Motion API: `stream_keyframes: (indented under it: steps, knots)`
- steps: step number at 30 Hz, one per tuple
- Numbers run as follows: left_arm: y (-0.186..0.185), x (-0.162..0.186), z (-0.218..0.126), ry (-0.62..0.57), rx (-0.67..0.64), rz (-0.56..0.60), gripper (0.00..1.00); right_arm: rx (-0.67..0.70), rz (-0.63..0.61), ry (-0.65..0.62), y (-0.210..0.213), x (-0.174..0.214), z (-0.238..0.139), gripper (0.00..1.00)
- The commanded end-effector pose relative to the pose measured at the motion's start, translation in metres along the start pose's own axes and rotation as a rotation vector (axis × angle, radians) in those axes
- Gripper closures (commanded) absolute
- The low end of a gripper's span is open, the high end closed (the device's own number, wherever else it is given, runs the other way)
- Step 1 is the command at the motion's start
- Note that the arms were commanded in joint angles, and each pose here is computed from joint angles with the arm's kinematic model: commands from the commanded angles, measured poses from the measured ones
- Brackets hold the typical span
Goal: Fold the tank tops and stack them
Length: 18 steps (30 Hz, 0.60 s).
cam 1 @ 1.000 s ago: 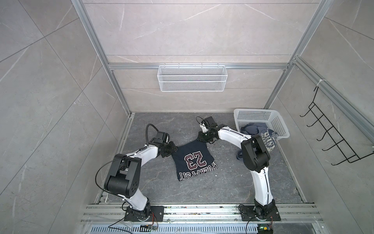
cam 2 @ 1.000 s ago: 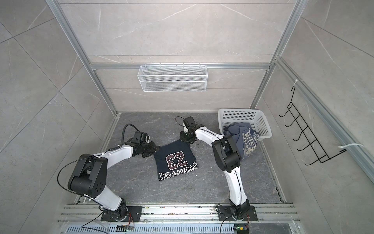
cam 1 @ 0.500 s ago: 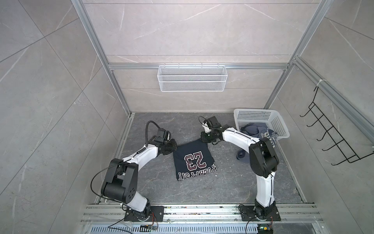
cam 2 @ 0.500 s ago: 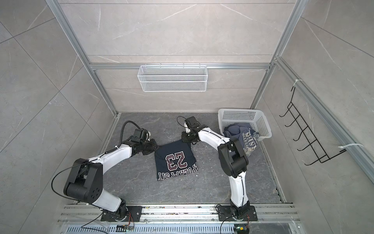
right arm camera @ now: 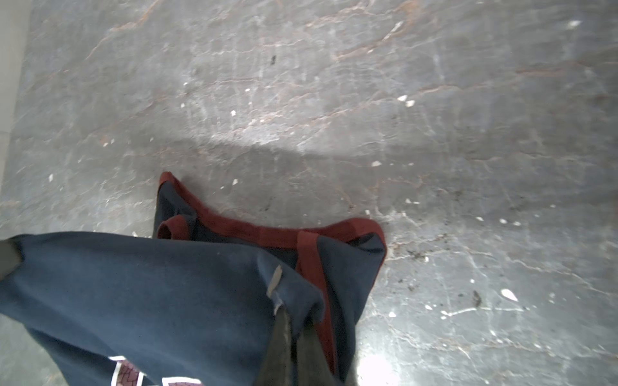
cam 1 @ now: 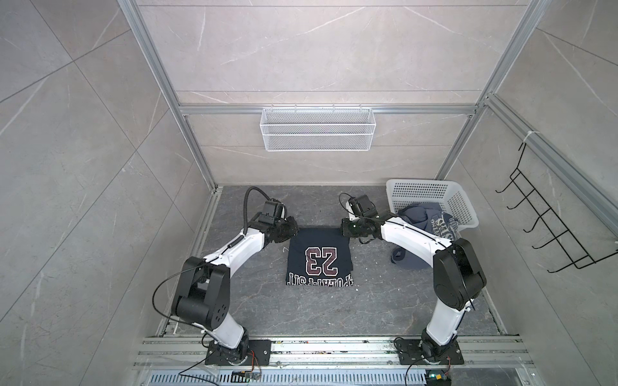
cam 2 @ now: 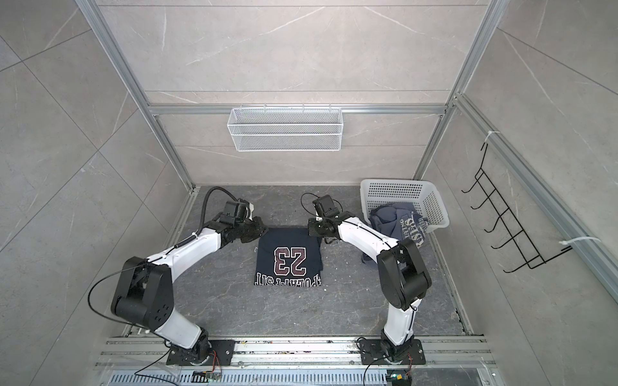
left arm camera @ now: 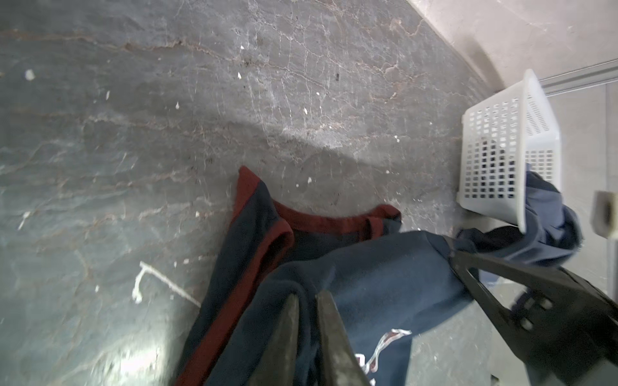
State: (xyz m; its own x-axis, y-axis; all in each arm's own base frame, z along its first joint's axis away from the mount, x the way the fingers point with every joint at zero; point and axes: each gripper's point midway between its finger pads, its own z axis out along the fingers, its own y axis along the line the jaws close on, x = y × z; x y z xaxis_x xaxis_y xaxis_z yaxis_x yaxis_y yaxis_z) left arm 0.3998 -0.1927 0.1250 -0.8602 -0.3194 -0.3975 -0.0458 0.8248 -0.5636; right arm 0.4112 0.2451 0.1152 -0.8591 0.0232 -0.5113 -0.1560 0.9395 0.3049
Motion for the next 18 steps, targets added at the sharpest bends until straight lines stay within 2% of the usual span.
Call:
stream_keyframes:
  steps: [1, 4, 7, 10, 14, 18]
  knots:
    - [-0.002, -0.012, 0.022, 0.014, -0.001, 0.033, 0.84, 0.097, 0.047, 0.004, -0.024, 0.005, 0.015, 1.00]
    - [0.000, -0.012, 0.041, 0.055, -0.003, 0.028, 0.83, 0.085, 0.051, 0.020, -0.025, 0.010, 0.025, 1.00]
    - [-0.004, -0.016, 0.038, 0.043, 0.007, 0.031, 0.85, 0.050, 0.035, 0.018, -0.017, 0.005, 0.022, 1.00]
    - [-0.015, -0.023, 0.019, 0.006, 0.029, 0.040, 0.88, 0.012, 0.021, -0.006, -0.006, -0.005, 0.007, 1.00]
    - [-0.042, -0.023, -0.025, -0.060, 0.080, 0.078, 0.89, -0.062, 0.023, -0.051, 0.011, -0.015, -0.032, 1.00]
    - [-0.074, -0.015, -0.054, -0.090, 0.134, 0.138, 0.89, -0.068, 0.072, -0.088, 0.007, -0.007, -0.066, 1.00]
